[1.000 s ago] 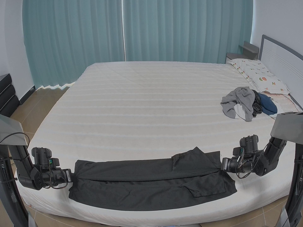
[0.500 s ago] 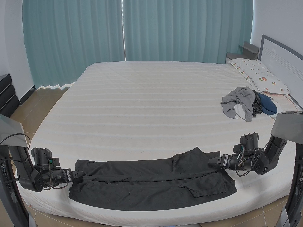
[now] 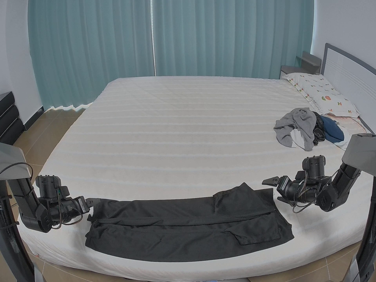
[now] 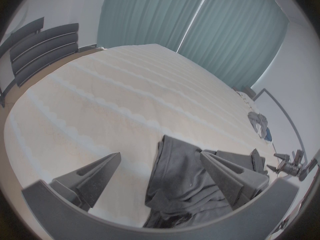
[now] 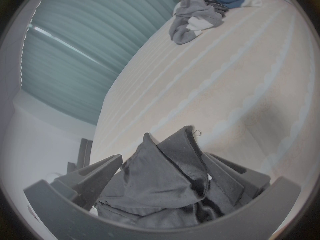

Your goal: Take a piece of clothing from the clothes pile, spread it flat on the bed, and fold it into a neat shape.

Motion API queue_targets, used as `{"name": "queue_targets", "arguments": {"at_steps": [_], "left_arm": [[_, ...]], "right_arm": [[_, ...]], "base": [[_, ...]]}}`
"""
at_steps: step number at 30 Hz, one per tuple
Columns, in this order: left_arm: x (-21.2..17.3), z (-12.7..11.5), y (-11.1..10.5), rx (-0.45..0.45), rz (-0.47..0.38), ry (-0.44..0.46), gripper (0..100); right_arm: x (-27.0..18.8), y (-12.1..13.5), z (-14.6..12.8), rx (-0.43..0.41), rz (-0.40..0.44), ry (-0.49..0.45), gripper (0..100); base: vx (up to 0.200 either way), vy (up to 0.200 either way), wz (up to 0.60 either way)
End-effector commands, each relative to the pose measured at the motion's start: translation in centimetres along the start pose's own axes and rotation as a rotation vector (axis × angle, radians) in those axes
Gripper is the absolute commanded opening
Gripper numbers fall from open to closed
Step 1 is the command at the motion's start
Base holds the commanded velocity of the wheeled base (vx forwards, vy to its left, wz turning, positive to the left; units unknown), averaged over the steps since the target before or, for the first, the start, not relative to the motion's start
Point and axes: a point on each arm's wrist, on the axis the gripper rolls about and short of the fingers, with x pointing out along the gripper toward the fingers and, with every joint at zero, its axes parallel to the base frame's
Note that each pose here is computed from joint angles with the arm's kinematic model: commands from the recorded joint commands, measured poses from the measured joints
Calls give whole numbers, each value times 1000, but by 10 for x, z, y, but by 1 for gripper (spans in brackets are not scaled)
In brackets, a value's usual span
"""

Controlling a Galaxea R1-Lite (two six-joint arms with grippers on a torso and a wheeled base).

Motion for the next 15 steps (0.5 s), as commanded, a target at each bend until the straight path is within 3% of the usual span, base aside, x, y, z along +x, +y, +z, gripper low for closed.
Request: {"name": "queue_targets", "arguments": {"at_steps": [1,5,11,12,15], "left_arm": [[15,16,-9,-75,-28,2,100],[27,21,-9,-160,-73,69,100],[39,17,-6,-165,-66,89,100],[43,14,-4,-163,-62,98,0],[46,13,-3,-164,-57,104,0]], "right_arm": [[11,-4,4,88,-2,-7,100],[8,-7,9,159,-4,-20,100],[9,-10,7,173,1,5,100],[8,-10,7,174,2,4,100],[8,-10,6,174,-1,8,100]], "base": [[0,0,0],[0,0,0],[0,0,0],[0,0,0],[0,0,0]]}}
